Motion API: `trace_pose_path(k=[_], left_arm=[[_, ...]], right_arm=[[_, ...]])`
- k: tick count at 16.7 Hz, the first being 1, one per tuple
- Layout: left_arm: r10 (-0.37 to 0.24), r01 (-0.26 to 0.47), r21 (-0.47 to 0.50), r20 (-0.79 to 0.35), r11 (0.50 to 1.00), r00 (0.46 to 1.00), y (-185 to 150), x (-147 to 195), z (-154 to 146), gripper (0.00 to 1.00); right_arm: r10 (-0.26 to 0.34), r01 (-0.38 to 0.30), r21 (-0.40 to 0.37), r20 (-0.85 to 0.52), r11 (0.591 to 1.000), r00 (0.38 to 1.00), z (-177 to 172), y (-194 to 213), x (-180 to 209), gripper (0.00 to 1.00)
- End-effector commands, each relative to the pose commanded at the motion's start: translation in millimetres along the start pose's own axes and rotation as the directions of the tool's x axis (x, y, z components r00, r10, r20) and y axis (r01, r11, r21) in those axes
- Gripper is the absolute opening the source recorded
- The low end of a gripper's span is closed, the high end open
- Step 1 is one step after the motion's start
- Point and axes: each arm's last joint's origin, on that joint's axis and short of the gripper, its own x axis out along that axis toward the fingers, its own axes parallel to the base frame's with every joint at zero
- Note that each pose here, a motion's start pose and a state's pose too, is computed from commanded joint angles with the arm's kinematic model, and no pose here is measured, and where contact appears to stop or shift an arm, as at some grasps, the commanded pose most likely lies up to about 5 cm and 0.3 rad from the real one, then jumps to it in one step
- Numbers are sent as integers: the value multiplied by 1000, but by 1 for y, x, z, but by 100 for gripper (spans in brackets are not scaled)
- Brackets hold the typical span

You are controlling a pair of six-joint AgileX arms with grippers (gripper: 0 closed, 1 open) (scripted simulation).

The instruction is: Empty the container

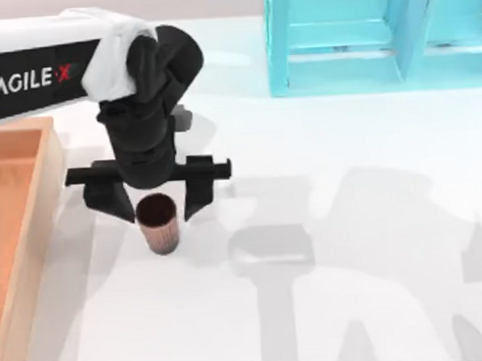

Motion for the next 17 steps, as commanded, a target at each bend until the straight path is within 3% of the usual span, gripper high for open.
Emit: trace_pose_path(k=[2,11,17], left_arm=[[0,0,0,0,1000,1000,0,0,0,100],[0,0,-2,0,1000,1000,0,-1,0,100],[2,-2,-3,-5,1000,1000,-1,-41,5,100]], right_arm=[[0,0,0,0,1000,1000,0,0,0,100],[0,0,0,0,1000,1000,0,0,0,100],[0,0,0,0,1000,1000,0,0,0,100]])
